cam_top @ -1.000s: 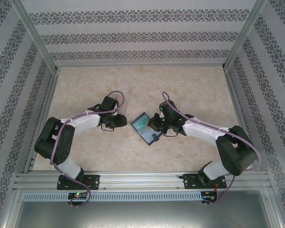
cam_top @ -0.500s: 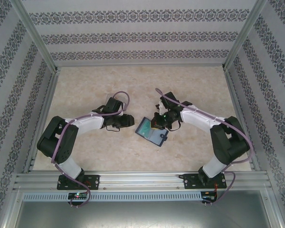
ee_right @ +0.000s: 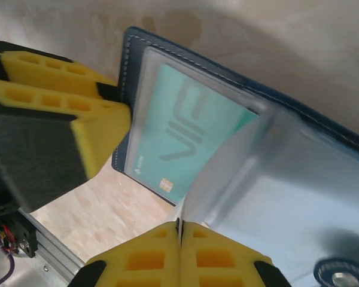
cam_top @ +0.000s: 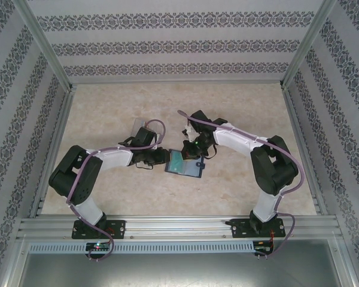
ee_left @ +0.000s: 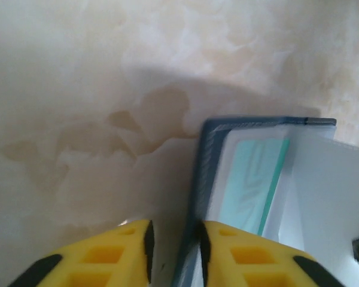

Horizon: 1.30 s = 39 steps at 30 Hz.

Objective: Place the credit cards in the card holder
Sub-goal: Flip over the card slot on the card holder.

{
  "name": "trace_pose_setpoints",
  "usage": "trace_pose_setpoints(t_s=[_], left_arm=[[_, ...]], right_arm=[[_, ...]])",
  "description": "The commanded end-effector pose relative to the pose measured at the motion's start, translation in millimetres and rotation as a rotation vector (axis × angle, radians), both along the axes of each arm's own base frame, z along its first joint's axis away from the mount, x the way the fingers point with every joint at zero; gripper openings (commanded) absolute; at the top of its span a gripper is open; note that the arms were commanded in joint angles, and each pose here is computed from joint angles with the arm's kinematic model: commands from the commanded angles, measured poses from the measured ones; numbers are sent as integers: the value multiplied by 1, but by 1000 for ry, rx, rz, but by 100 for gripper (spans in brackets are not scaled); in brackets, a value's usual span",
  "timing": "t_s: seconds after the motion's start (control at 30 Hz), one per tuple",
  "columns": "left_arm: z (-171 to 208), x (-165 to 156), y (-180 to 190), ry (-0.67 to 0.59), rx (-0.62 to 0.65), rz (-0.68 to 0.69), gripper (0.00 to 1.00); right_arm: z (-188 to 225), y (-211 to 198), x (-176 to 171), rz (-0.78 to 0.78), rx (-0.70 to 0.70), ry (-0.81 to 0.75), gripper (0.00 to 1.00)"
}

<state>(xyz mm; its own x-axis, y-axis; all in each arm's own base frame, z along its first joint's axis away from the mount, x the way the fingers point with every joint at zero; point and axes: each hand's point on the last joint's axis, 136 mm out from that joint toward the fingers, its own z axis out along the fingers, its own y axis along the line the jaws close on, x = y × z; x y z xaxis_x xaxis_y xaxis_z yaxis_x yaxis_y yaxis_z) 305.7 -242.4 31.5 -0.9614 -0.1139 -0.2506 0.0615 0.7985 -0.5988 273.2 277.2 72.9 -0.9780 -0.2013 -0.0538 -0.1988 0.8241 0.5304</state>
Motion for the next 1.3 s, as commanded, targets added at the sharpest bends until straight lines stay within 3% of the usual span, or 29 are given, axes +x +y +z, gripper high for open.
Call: trace_pose_setpoints(t_s=[0.0,0.17,0.6,0.93,1.27], left_arm=[[-9,-8,-16,26,-51,-13,24],[-17,-16,-26,38,-39,-27,20],[1,-17,-22,11,-17,-49,19],[14,-5,5,-6,-41,76,27],[13,-3,43,17,-10,197,30]], right_arm=[[-7,7,3,-35,-16,4,2],[-6,10,9,-116,2,-12,13],[-1,12,11,-227,106,-45,30],[-1,24,2,-248,186,-31,32],[-37,39,-8,-244,122,-8,31]])
